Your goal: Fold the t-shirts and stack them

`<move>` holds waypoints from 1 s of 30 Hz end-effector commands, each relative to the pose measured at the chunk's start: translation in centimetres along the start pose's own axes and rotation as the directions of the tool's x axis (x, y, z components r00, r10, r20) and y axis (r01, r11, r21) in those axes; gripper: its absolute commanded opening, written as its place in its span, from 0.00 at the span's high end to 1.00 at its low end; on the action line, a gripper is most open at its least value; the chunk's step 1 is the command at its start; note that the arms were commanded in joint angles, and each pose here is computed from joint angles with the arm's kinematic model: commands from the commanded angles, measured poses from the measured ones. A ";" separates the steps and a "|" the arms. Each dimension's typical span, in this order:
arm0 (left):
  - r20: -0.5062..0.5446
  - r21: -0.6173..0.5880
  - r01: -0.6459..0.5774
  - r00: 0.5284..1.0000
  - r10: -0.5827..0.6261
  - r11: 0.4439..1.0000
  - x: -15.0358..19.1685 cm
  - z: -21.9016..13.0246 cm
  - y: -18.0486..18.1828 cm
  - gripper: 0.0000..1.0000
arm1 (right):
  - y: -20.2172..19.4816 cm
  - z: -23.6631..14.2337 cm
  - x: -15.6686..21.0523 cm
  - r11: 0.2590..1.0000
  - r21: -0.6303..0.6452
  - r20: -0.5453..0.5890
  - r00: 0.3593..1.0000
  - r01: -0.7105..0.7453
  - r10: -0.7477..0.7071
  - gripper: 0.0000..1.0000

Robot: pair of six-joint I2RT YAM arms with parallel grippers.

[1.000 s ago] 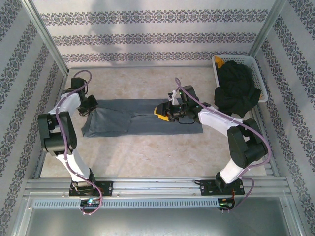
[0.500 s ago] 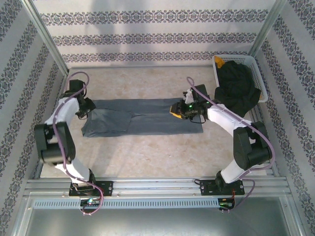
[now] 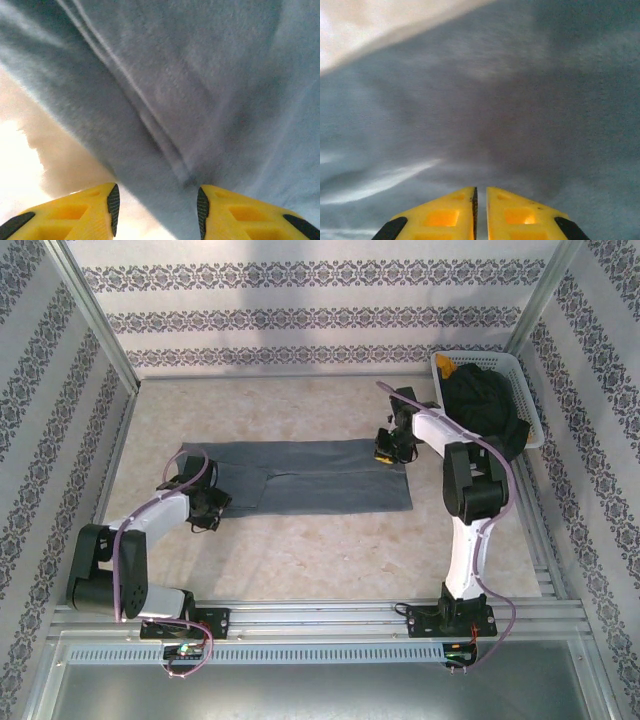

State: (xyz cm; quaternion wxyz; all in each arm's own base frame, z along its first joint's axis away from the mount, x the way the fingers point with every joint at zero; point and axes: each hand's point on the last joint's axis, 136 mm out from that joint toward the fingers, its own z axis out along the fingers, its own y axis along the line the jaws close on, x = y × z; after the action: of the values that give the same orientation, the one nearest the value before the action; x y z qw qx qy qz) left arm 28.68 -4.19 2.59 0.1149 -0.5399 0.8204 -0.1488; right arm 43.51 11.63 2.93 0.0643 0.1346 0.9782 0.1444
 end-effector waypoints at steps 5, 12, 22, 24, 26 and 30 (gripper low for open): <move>0.030 0.019 0.109 0.994 -0.110 0.994 -3.4 3.3 -2.2 0.56 | -4.7 -0.4 4.7 0.973 0.233 -0.125 0.992 0.002 0.028 0.82; -0.028 0.078 -0.036 0.999 0.038 0.996 -6.3 6.9 -10.6 0.58 | -6.2 -1.4 12.9 0.929 0.361 -0.222 0.975 0.075 0.008 0.80; -0.162 0.203 -0.171 0.965 0.205 0.964 -0.9 14.7 -24.6 0.59 | -0.1 1.3 26.6 0.985 0.170 -0.337 0.941 0.031 0.029 0.75; -0.177 0.246 -0.181 0.958 0.227 0.952 0.4 15.9 -26.9 0.60 | 3.3 2.2 27.5 0.998 0.056 -0.351 0.935 -0.037 0.055 0.74; -0.190 0.286 -0.192 0.949 0.252 0.939 1.4 16.6 -29.0 0.59 | 6.1 2.3 27.4 0.995 -0.027 -0.355 0.932 -0.094 0.078 0.73; -0.147 0.354 -0.230 0.944 0.296 0.907 1.2 15.0 -32.3 0.55 | 7.4 0.2 26.0 0.989 -0.067 -0.294 0.950 -0.129 0.104 0.67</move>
State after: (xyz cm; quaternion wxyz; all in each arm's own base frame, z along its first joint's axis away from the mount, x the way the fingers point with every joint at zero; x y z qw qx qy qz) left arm 62.67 -16.89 4.04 0.1907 -0.3930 0.8359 -0.3325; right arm 19.46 24.74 1.86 -0.0938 0.1236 0.9728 0.1717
